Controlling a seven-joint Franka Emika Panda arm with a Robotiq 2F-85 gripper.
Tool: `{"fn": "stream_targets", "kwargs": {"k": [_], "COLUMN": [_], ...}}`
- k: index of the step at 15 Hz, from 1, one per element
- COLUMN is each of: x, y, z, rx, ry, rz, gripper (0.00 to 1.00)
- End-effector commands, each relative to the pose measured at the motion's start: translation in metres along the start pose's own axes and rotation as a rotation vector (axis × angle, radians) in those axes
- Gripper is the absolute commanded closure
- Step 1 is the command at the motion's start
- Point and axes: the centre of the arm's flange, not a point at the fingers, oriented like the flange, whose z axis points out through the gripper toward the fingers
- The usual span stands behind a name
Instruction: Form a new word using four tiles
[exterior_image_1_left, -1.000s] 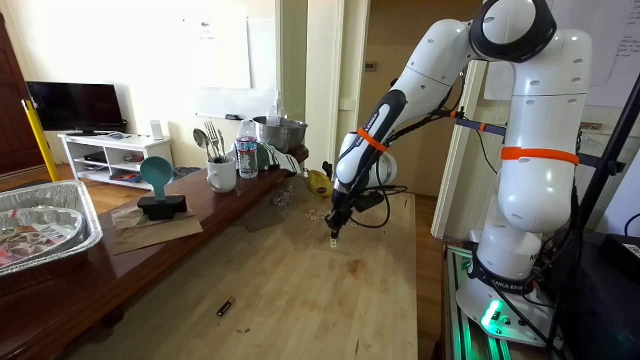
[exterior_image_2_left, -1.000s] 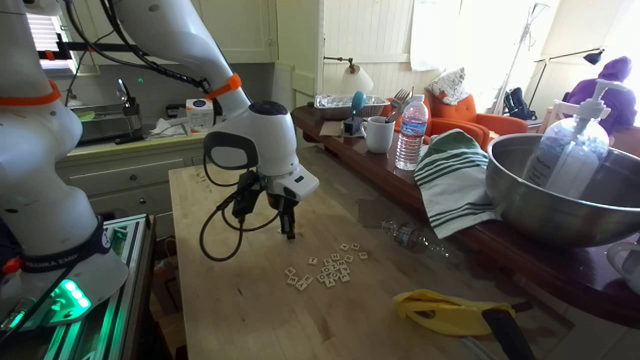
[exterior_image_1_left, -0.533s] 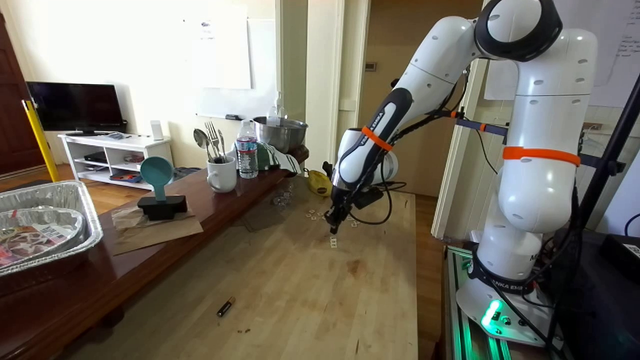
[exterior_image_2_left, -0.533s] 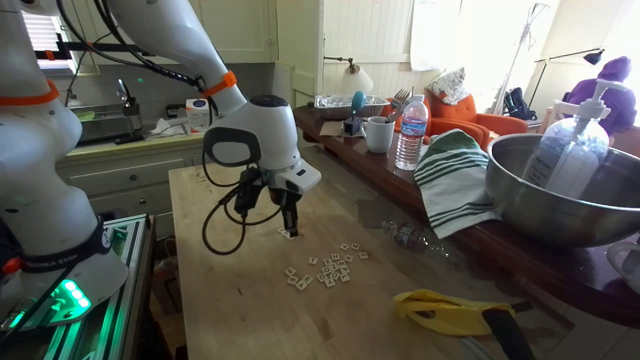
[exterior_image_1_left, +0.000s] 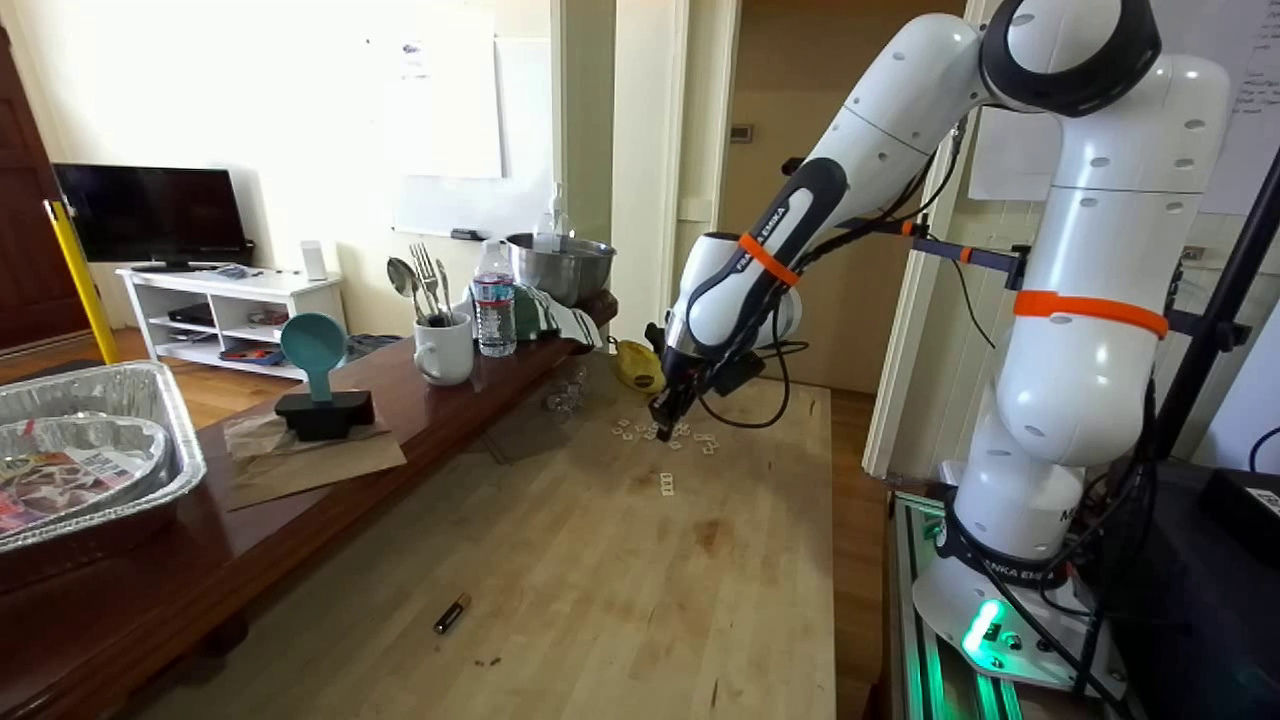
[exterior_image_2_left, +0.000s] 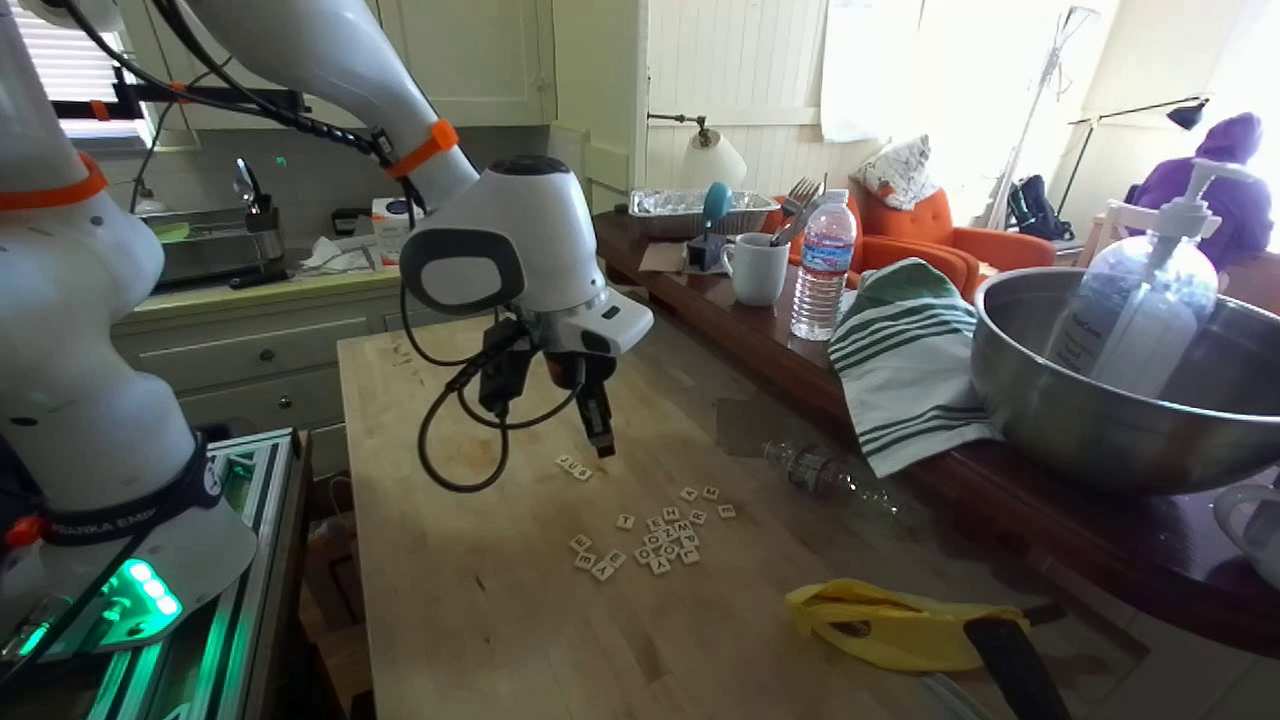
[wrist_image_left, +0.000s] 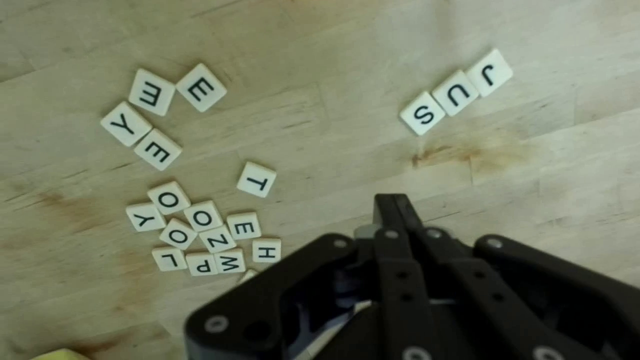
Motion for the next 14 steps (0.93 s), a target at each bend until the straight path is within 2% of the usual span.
{"fn": "stream_targets", "kwargs": {"k": [1,8,14], "x": [-0.001,0.005,0.009], "y": [0.018,0.047,0.063], "z": [-0.004,0.010,0.030], "rx": [-0.020,-0.059,-0.083], "ry": [-0.004,-0.017,-0.027], "rz": [-0.075,-0.154,-0.149], "gripper": [1.00,1.00,1.00]}}
